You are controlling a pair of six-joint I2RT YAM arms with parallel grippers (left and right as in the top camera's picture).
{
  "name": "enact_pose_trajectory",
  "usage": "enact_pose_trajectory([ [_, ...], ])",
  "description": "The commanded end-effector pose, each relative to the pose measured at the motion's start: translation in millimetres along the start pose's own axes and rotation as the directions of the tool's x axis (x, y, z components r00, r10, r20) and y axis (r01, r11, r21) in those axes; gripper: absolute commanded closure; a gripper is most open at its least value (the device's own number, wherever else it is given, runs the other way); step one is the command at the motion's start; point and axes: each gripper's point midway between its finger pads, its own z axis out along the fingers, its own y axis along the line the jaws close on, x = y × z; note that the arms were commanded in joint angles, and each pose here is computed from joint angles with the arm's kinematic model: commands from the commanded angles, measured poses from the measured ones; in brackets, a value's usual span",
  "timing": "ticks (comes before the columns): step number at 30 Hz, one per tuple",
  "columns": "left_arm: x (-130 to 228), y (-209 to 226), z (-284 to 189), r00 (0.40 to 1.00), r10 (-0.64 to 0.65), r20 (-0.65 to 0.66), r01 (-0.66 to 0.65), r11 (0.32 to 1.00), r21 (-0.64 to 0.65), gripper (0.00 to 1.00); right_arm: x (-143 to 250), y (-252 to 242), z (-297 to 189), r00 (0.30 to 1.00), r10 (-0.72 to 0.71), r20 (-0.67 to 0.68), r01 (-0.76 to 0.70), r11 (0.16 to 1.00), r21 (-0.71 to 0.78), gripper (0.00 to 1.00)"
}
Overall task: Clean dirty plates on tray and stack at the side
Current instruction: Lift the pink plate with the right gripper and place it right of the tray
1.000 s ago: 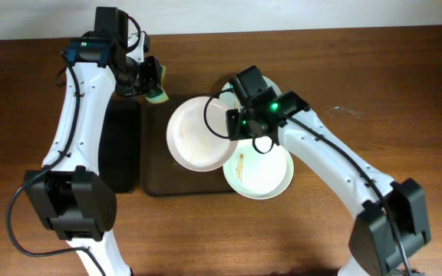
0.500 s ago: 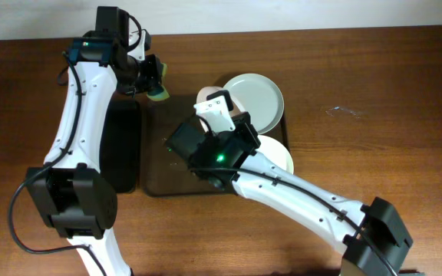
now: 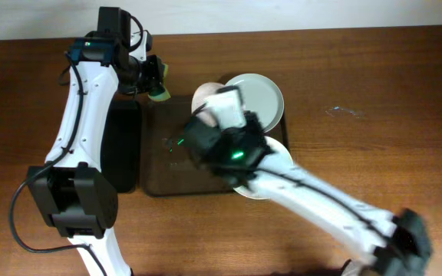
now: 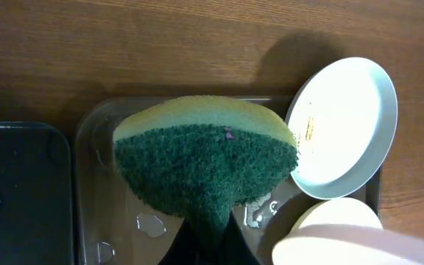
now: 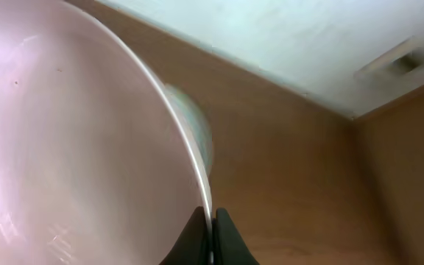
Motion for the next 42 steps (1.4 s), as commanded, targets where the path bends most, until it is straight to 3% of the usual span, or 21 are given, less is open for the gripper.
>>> enact_pose_trajectory([
  [1, 2, -5, 4, 1.0, 0.023, -0.013, -0.023, 1.0, 0.013, 0.99, -9, -45, -9, 0.957, 0.238, -0.163, -0.276, 0.923, -0.27, 0.96],
  [4, 5, -5, 8, 0.999, 0.024, -0.023, -0.023, 1.0, 0.012, 0.99, 12, -123, 16, 0.837, 0.422, -0.35, -0.518, 0.816, -0.257, 0.96],
  [6, -2, -7, 9, 1.0, 0.016, 0.006, -0.016, 1.0, 0.019, 0.99, 36, -173, 41, 0.738, 0.526, -0.423, -0.631, 0.761, -0.154, 0.96],
  [10, -7, -8, 9, 1.0, 0.007, 0.026, -0.008, 1.0, 0.023, 0.99, 97, -244, 90, 0.621, 0.633, -0.462, -0.686, 0.724, 0.072, 0.96],
  [14, -7, -8, 9, 1.0, 0.007, 0.025, -0.008, 1.0, 0.022, 1.0, 151, -268, 134, 0.525, 0.681, -0.511, -0.701, 0.686, 0.194, 0.96],
  [20, -7, -8, 9, 1.0, 0.006, 0.023, -0.007, 1.0, 0.023, 0.99, 193, -254, 191, 0.476, 0.654, -0.587, -0.67, 0.703, 0.239, 0.96],
  [25, -6, -8, 9, 1.0, 0.006, 0.022, -0.006, 1.0, 0.022, 0.99, 236, -259, 209, 0.395, 0.683, -0.614, -0.621, 0.691, 0.369, 0.96],
  [27, -6, -8, 9, 1.0, 0.006, 0.021, -0.007, 1.0, 0.022, 0.99, 243, -261, 210, 0.381, 0.687, -0.619, -0.62, 0.686, 0.381, 0.95],
  [29, -6, -8, 9, 1.0, 0.006, 0.021, -0.006, 1.0, 0.022, 1.0, 245, -262, 208, 0.373, 0.686, -0.624, -0.62, 0.685, 0.382, 0.58],
  [30, -6, -8, 9, 1.0, 0.006, 0.021, -0.006, 1.0, 0.022, 0.99, 244, -261, 206, 0.368, 0.683, -0.631, -0.621, 0.686, 0.379, 0.5],
  [34, -6, -8, 9, 1.0, 0.006, 0.021, -0.007, 1.0, 0.022, 0.99, 211, -258, 195, 0.38, 0.634, -0.674, -0.671, 0.69, 0.271, 0.48],
  [38, -5, -7, 10, 1.0, 0.006, 0.016, -0.006, 1.0, 0.021, 1.0, 134, -218, 147, 0.47, 0.472, -0.746, -0.772, 0.629, -0.089, 0.48],
  [42, 2, -8, 16, 1.0, 0.005, -0.012, -0.005, 1.0, 0.018, 1.0, 132, -152, 109, 0.527, 0.228, -0.819, -0.687, 0.681, -0.254, 0.48],
])
